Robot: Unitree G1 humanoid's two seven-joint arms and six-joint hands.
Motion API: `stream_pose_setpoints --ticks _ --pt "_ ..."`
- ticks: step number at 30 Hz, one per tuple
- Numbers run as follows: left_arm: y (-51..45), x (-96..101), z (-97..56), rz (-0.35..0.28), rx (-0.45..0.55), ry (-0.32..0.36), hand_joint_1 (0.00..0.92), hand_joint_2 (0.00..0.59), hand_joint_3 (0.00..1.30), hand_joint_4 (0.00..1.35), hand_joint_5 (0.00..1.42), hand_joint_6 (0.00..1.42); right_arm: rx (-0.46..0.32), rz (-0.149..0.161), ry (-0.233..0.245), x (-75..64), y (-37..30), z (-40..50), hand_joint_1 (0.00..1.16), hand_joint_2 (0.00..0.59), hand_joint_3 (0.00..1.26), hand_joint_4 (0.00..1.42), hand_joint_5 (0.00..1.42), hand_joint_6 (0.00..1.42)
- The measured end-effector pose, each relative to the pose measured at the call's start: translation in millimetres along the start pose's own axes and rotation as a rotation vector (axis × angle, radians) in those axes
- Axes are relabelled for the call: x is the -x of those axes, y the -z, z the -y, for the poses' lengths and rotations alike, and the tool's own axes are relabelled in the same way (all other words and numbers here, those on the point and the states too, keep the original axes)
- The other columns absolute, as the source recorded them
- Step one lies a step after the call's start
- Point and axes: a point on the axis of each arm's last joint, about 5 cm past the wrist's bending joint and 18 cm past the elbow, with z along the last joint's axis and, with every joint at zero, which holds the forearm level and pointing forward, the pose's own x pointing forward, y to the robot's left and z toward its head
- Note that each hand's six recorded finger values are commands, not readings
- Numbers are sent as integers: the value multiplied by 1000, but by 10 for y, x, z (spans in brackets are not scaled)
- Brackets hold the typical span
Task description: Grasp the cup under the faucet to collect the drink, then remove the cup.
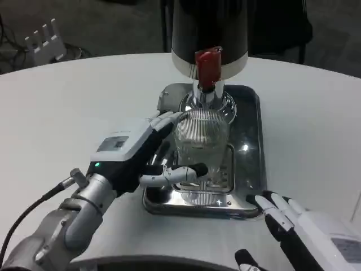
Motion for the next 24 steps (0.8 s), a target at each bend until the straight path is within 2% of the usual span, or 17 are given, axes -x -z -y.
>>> stream_pose_setpoints --ticks 9,13,15,17,18,21,24 --pt "-4 128 -148 18 22 -104 112 80 143 0 58 183 -8 0 0 26 9 9 238 459 82 0 14 47" --pt "27 324 -250 9 55 -171 93 82 134 12 91 210 -5 6 9 33 6 23 238 459 83 0 14 47" --pt "14 435 -330 20 111 -230 62 86 156 58 129 221 -4 10 13 30 2 27 238 459 83 0 14 47" --pt "-18 510 -523 65 199 -298 26 94 178 98 174 247 -4 17 17 23 -5 31 238 459 83 0 14 47" --pt "-30 518 -582 84 222 -308 9 96 189 119 187 253 -4 19 18 21 -7 32 238 459 83 0 14 47" --pt "-91 522 -867 190 396 -294 0 96 208 168 237 287 -9 32 18 14 -24 29 238 459 83 0 14 47" --pt "-147 458 -1076 257 505 -248 0 103 220 203 279 308 -10 41 17 8 -35 26 238 459 83 0 14 47"
